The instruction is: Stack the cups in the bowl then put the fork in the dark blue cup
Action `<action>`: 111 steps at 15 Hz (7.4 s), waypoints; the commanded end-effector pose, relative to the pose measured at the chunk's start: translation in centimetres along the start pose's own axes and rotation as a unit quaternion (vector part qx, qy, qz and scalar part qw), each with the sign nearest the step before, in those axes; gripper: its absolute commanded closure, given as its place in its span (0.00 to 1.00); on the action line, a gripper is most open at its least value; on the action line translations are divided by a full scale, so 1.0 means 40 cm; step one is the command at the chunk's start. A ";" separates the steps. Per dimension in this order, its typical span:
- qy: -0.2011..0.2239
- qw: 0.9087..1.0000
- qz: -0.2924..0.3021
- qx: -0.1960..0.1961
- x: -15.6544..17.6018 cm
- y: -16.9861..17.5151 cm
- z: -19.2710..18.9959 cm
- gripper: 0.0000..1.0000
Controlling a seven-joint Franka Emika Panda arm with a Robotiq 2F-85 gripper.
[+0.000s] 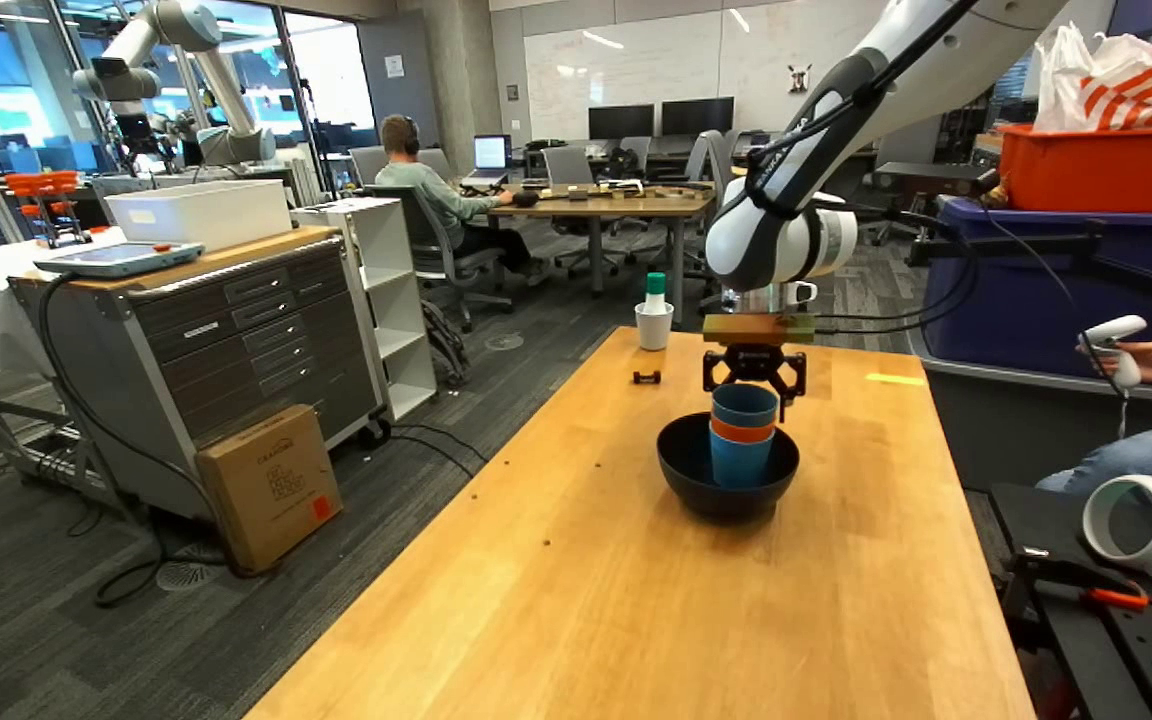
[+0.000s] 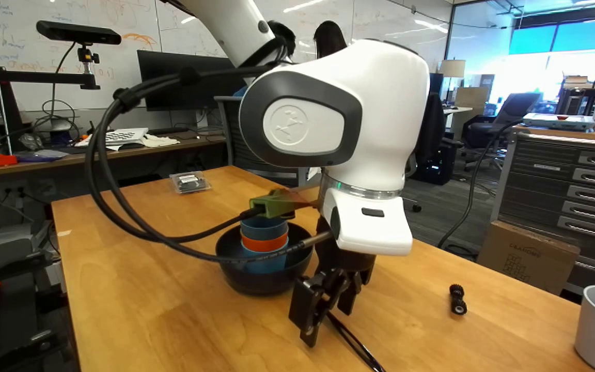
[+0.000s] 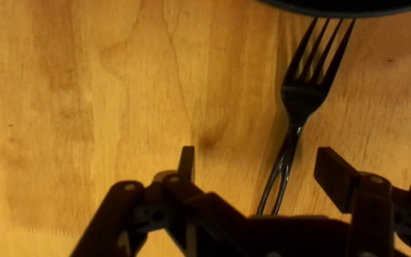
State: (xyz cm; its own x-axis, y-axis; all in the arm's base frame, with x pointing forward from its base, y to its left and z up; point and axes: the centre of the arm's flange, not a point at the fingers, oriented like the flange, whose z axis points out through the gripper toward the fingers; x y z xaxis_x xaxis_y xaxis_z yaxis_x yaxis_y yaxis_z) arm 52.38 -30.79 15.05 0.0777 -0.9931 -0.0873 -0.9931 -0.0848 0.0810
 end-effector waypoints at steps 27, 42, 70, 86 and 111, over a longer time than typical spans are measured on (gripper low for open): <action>0.085 0.995 -0.006 0.056 0.016 -0.012 -0.280 0.87; 0.255 0.908 -0.307 0.125 -0.380 0.041 -0.394 0.87; 0.377 0.749 -0.453 0.302 -0.460 0.265 -0.317 0.87; 0.439 0.690 -0.460 0.346 -0.537 0.299 -0.195 0.87; 0.477 0.701 -0.448 0.282 -0.471 0.314 -0.093 0.32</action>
State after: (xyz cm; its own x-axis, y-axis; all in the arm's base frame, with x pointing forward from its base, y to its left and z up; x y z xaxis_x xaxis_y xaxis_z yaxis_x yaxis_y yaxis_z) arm 38.39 -13.94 21.42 0.4860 -0.2002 0.8507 -0.3576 -0.9337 -0.0155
